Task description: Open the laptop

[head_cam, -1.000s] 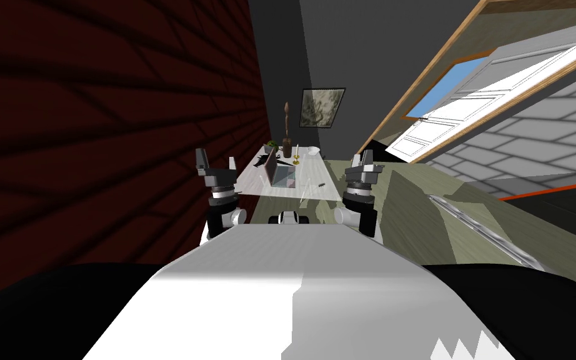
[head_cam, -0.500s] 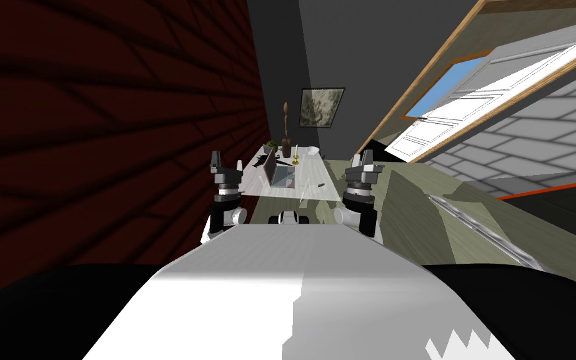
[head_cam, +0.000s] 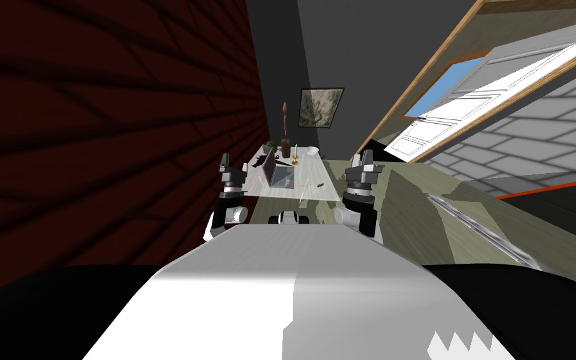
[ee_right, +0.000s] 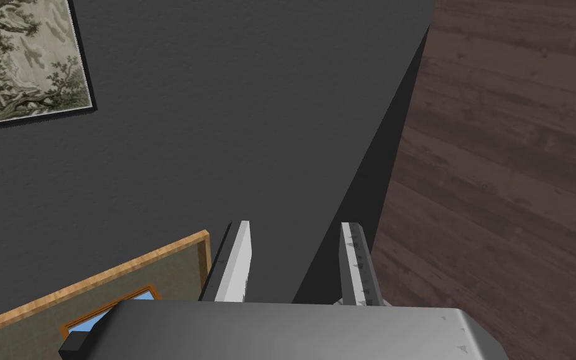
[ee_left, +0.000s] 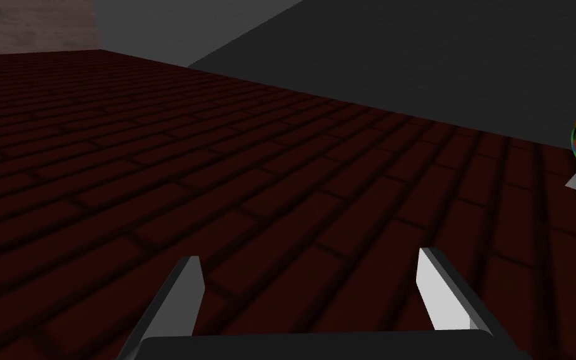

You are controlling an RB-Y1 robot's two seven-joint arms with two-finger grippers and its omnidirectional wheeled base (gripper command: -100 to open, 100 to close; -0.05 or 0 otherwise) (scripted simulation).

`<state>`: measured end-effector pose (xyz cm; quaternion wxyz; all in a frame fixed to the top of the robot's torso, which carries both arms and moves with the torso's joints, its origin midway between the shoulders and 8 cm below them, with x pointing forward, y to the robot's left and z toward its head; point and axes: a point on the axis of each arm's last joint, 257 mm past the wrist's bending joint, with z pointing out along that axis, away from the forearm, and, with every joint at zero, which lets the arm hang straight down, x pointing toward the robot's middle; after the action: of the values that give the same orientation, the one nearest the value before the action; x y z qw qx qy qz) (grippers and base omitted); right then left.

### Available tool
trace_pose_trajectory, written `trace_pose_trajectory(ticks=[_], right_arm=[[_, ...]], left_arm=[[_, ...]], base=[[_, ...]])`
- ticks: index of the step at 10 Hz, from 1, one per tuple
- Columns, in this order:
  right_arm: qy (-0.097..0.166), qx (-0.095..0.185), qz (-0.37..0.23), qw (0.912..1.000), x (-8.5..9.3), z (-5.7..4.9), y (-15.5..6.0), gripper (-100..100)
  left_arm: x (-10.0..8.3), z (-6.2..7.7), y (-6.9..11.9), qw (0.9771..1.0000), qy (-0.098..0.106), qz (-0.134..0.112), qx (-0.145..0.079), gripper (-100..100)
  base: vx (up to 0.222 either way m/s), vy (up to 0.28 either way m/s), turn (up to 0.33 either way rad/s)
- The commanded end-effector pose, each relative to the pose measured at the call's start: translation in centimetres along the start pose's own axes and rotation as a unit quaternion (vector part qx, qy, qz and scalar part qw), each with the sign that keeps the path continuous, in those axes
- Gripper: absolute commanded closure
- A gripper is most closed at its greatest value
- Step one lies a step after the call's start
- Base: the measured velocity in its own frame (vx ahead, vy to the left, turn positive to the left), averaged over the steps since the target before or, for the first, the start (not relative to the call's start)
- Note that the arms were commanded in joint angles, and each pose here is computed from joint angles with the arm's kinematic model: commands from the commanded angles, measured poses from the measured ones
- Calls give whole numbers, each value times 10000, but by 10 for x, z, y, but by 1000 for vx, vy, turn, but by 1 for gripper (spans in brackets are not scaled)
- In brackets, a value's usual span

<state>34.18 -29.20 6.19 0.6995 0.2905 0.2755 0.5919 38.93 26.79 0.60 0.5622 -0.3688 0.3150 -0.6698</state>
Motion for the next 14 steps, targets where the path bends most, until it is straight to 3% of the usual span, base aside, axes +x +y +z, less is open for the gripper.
trace_pose_trajectory(ticks=[1, 5, 8, 11, 14], right_arm=[[0, 0, 0, 10000, 0, 0, 0, 0], [0, 0, 0, 10000, 0, 0, 0, 0], [0, 0, 0, 10000, 0, 0, 0, 0], [0, 0, 0, 10000, 0, 0, 0, 0], [0, 0, 0, 10000, 0, 0, 0, 0]], left_arm=[[-4, 1, 20, 9994, -60, -140, -303, -100], [-7, 2, 46, 9968, -161, -350, -697, -100], [-9, 1, 67, 9933, -252, -530, -999, -100], [-10, -1, 89, 9876, -356, -739, -1338, -100], [-10, -4, 114, 9796, -458, -964, -1705, -100]], base=[[8, -8, -7], [6, -8, -6], [6, -8, -7], [7, -8, -8], [8, -10, -8]])
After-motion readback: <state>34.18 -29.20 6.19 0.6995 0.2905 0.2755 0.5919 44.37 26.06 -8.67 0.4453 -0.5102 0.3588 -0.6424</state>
